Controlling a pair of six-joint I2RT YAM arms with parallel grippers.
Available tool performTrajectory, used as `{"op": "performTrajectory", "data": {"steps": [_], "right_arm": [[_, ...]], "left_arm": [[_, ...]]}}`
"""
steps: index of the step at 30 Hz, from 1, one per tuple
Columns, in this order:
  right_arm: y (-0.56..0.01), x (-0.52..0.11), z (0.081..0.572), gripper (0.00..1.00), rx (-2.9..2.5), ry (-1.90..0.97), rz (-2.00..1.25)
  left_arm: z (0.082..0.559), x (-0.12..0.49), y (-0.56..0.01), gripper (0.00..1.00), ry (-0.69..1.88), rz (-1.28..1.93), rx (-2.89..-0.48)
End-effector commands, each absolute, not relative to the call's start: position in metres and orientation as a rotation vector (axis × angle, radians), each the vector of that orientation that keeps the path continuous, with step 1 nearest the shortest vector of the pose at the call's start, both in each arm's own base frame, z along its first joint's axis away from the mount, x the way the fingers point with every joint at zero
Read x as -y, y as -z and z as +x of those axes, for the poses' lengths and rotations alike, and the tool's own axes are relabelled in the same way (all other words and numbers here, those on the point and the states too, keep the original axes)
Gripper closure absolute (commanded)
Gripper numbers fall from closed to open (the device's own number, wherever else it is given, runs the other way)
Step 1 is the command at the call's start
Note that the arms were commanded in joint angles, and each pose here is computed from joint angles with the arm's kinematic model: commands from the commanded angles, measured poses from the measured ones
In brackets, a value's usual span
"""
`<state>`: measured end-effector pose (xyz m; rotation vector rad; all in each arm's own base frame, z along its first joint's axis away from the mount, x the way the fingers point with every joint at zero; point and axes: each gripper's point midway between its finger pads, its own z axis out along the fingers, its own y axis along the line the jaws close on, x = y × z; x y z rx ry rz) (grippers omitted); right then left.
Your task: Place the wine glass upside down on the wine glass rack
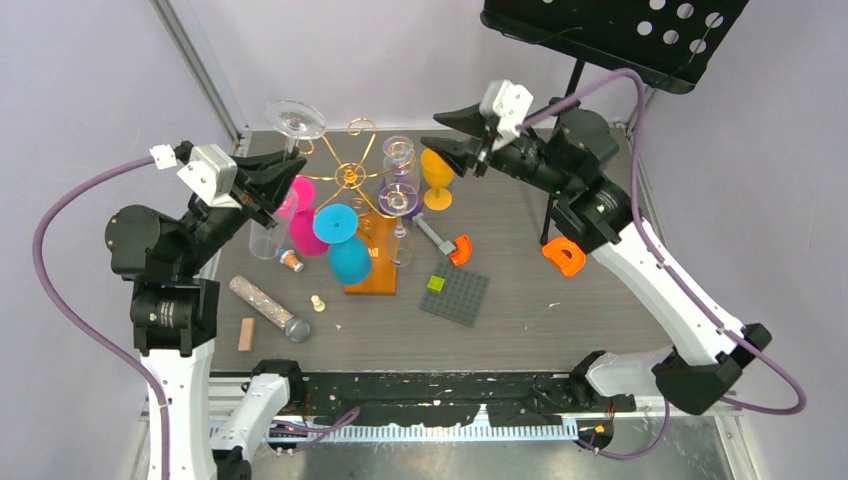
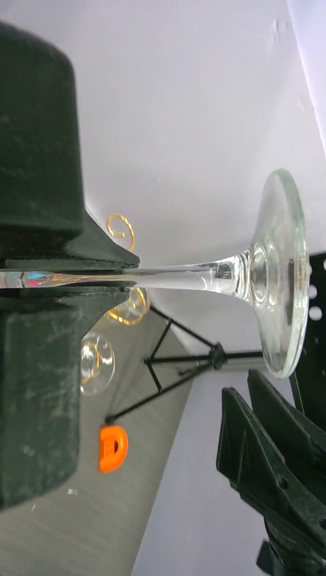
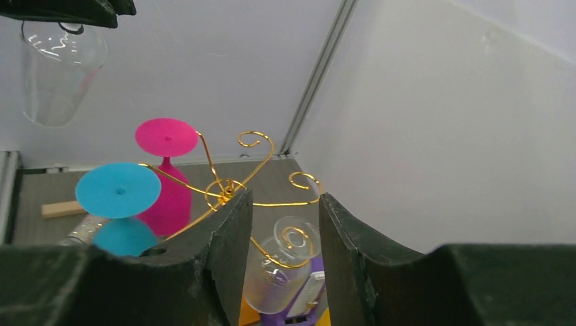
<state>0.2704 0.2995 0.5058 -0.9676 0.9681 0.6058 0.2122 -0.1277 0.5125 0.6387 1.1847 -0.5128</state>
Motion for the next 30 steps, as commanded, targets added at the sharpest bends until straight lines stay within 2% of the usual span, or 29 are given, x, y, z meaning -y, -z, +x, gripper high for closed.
{"op": "performTrajectory", "data": {"steps": [1, 5, 10, 23, 30], "right_arm": [[-0.500, -0.313, 0.280, 0.54, -1.184, -0.782, -0.879], [-0.487, -0.331, 0.284, 0.59, -1.243, -0.879, -0.896], [-0.476, -0.337, 0.271, 0.60, -1.220, -0.957, -0.929], [-0.450, -0.317, 0.262, 0.58, -1.243, -0.852, -0.974], [-0.453, -0.311, 0.257, 0.58, -1.215, -0.836, -0.965]], "left_arm": [[0.218, 0.103, -0.548, 1.00, 0.323, 0.619, -1.075], [0.237, 0.088, -0.552, 1.00, 0.231, 0.623, -1.063], [0.263, 0.059, -0.552, 1.00, 0.121, 0.593, -1.045], [0.307, 0.008, -0.504, 1.00, 0.039, 0.472, -0.917], [0.309, -0.003, -0.482, 1.00, 0.003, 0.421, -0.832]]}}
